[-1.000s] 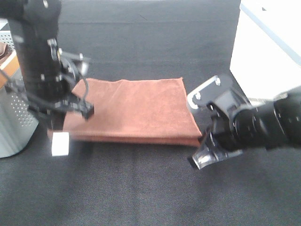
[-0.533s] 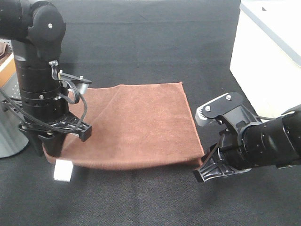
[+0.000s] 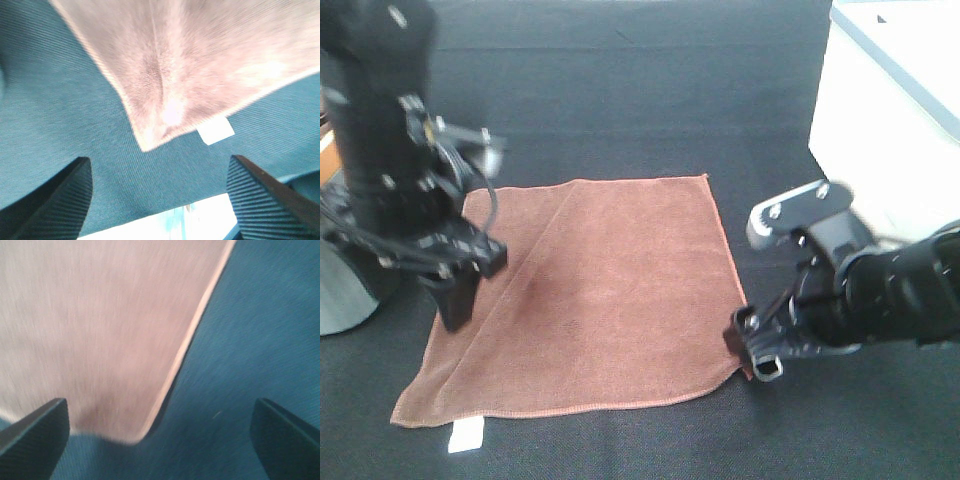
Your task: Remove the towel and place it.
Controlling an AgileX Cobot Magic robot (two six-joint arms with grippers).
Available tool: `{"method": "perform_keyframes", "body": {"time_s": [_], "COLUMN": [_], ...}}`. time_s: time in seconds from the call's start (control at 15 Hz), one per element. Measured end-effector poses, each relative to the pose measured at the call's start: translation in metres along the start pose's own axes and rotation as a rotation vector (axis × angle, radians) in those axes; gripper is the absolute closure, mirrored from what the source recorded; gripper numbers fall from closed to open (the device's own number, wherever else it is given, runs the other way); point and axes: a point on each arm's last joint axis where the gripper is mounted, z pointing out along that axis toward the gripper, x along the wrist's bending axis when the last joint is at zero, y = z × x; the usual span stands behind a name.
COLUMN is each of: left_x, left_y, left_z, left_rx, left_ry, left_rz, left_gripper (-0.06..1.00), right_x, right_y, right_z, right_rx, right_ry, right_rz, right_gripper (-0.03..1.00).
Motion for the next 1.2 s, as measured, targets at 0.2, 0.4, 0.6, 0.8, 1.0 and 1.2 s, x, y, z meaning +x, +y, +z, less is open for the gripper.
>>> {"method": "perform_keyframes", "body": {"time_s": [0.2,0.4,0.6,0.8,1.0,1.2], "left_x": [0.005,0.011,0.018,0.023,0.026,0.028], "left_y": [-0.019,-0.041,-0.073,-0.1,-0.129,-0.143], "left_z": [-0.044,-0.082,-0.123,-0.149,-0.171,-0.179], "left_rx": [-0.146,-0.284,-0.453,-0.562,-0.668,-0.713], "left_ry": [0.02,0.056,0.091,0.107,0.097,0.08], "left_rz": [0.013,0.023,0.028,0.024,0.011,-0.025], "left_gripper": [0.23,0.23,0.23,0.23,0.23,0.23], "right_x": [-0.003,-0.016,-0.032,-0.057,-0.069,-0.063], "right_y": [0.02,0.044,0.055,0.048,0.04,0.043], "right_z": [-0.033,-0.069,-0.111,-0.14,-0.154,-0.152], "right_rx": [-0.156,-0.302,-0.409,-0.394,-0.343,-0.367], "right_ry": [-0.036,-0.185,-0.382,-0.67,-0.835,-0.784], "right_rz": [-0.086,-0.141,-0.173,-0.094,-0.062,-0.081], "right_gripper": [0.04,0.04,0.04,0.04,0.04,0.07]}}
